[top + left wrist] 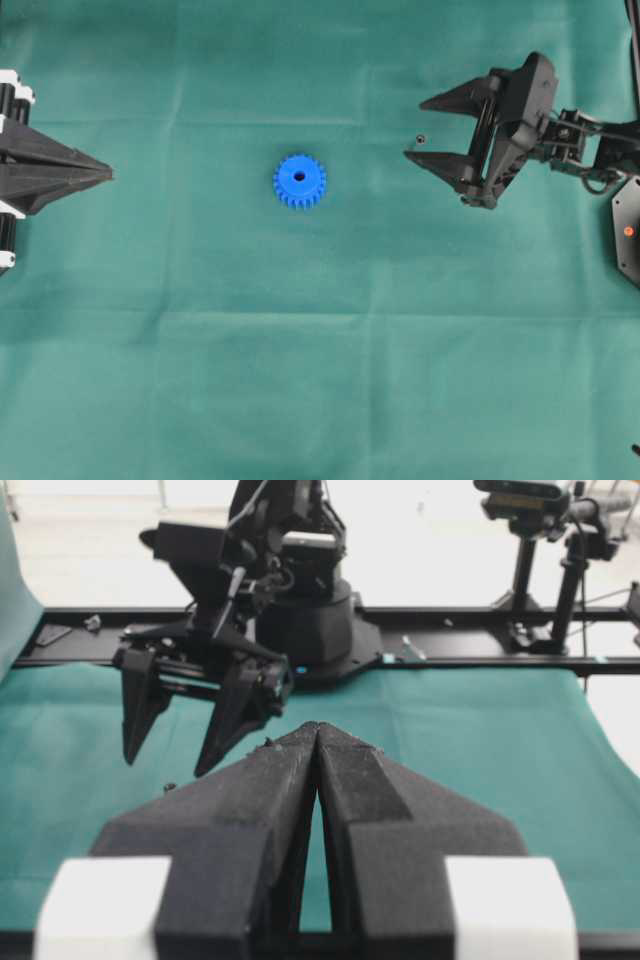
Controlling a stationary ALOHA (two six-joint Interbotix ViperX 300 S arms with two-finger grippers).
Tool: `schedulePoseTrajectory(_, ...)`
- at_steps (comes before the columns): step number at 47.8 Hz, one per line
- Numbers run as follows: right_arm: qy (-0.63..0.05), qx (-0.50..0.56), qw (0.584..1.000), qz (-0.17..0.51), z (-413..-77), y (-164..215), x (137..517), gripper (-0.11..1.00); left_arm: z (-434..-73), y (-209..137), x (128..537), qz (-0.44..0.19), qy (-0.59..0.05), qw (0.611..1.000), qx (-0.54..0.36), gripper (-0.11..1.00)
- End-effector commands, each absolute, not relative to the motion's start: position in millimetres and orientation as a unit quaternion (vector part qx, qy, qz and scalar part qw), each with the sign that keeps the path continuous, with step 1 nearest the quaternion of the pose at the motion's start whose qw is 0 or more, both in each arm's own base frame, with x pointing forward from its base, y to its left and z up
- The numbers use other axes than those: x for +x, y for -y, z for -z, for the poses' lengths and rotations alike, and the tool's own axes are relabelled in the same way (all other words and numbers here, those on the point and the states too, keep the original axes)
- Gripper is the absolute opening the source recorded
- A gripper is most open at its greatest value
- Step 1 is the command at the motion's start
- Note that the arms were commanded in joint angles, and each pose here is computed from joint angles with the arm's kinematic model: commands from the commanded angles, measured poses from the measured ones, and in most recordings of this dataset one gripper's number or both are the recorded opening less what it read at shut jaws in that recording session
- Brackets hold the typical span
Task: Insert the shaft placed at a random location into the center hole of the small gear at another random location.
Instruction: 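Lower the right gripper and close it on the silver shaft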
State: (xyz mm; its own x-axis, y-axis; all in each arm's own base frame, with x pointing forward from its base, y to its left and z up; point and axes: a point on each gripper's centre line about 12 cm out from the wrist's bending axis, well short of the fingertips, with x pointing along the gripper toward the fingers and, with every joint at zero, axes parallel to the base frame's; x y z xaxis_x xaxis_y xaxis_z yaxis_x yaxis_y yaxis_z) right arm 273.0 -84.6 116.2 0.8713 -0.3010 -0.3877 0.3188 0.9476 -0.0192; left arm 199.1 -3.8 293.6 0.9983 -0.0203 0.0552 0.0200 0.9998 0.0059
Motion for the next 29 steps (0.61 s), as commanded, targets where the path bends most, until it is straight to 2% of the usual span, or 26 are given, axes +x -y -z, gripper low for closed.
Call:
schedulePoseTrajectory(1,-0.19,0.02,0.967,0.167,-113.7,88.8,278.3,0.9,-300.9,4.5,200.8,0.012,0.035,0.999,0.003,0.0)
schedulePoseTrajectory(12,-0.201,0.026,0.964,0.174,-104.7,89.3,275.2,0.87,-300.1,4.4,200.5,0.012,0.033,0.999,0.003,0.0)
schedulePoseTrajectory(18,-0.204,0.027,0.963,0.174,-104.0,89.5,277.0,0.76,-300.5,4.1,200.6,0.011,0.033,0.999,0.003,0.0)
schedulePoseTrajectory(21,-0.208,0.028,0.962,0.174,-102.3,89.9,277.0,0.64,-300.5,4.1,200.6,0.011,0.033,0.999,0.003,0.0)
schedulePoseTrajectory(29,-0.226,0.028,0.959,0.17,-97.5,88.7,275.7,0.19,-300.6,3.8,200.4,0.01,0.033,0.999,0.003,0.0)
